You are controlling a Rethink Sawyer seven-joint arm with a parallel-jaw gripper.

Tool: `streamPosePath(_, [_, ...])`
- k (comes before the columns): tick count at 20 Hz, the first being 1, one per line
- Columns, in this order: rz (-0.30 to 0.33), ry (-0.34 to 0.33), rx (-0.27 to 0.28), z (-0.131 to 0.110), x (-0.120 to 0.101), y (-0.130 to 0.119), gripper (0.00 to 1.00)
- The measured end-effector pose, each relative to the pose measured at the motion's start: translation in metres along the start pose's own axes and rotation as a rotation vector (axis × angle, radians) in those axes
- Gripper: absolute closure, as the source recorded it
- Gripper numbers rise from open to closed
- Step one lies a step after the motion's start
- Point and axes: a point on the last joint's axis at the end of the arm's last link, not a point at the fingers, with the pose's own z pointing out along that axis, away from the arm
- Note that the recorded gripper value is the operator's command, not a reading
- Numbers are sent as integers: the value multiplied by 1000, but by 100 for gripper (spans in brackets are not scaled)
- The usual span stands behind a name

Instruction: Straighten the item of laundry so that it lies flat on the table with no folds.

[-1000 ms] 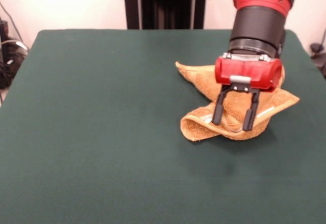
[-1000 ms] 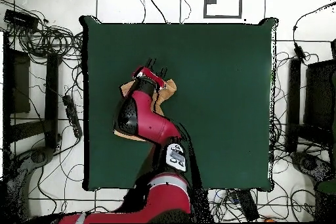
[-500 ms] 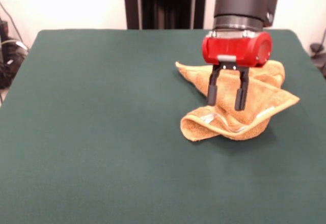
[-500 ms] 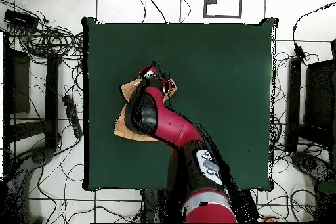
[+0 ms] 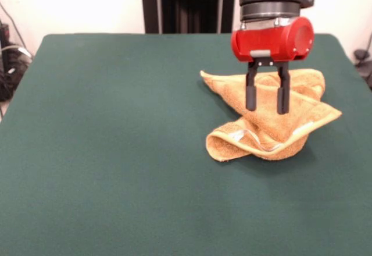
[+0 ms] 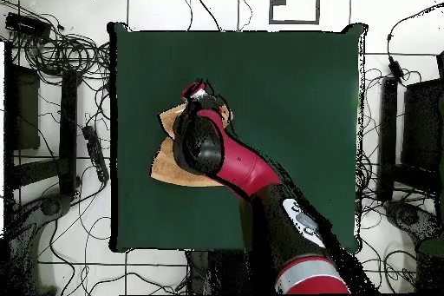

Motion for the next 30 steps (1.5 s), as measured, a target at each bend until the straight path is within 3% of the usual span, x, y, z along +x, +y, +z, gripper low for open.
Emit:
streamPosePath(6, [28,87,-61,1,13,10,0])
streamPosePath(17, [79,255,-141,13,45,4,0])
streamPosePath(23, [146,374,-167,22,81,0,0])
streamPosePath(30, [199,469,-167,31,123,0,0])
